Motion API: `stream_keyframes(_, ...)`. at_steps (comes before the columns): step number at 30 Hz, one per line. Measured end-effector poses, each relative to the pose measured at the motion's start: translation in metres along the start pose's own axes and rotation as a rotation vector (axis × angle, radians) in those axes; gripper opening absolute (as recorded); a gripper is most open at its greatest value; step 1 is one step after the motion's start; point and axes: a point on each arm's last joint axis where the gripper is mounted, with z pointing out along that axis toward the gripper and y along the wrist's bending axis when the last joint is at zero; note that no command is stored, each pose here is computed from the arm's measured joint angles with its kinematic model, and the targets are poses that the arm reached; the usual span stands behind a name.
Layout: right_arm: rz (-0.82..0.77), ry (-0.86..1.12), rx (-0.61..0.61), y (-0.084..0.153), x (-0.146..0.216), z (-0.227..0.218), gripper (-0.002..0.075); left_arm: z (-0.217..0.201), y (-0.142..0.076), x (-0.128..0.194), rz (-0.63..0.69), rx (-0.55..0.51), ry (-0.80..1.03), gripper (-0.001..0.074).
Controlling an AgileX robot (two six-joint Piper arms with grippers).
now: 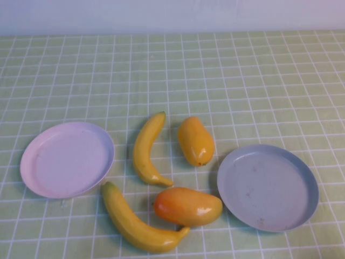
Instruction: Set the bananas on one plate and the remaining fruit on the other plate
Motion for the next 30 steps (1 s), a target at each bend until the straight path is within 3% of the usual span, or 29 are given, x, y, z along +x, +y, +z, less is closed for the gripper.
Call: stream_keyframes(30,0.000,0.000,0.000,0.0000,0.0000,0.0000,-0.0015,0.0000,0.0008,0.0000,0.023,-0.009,0.000,-0.0005)
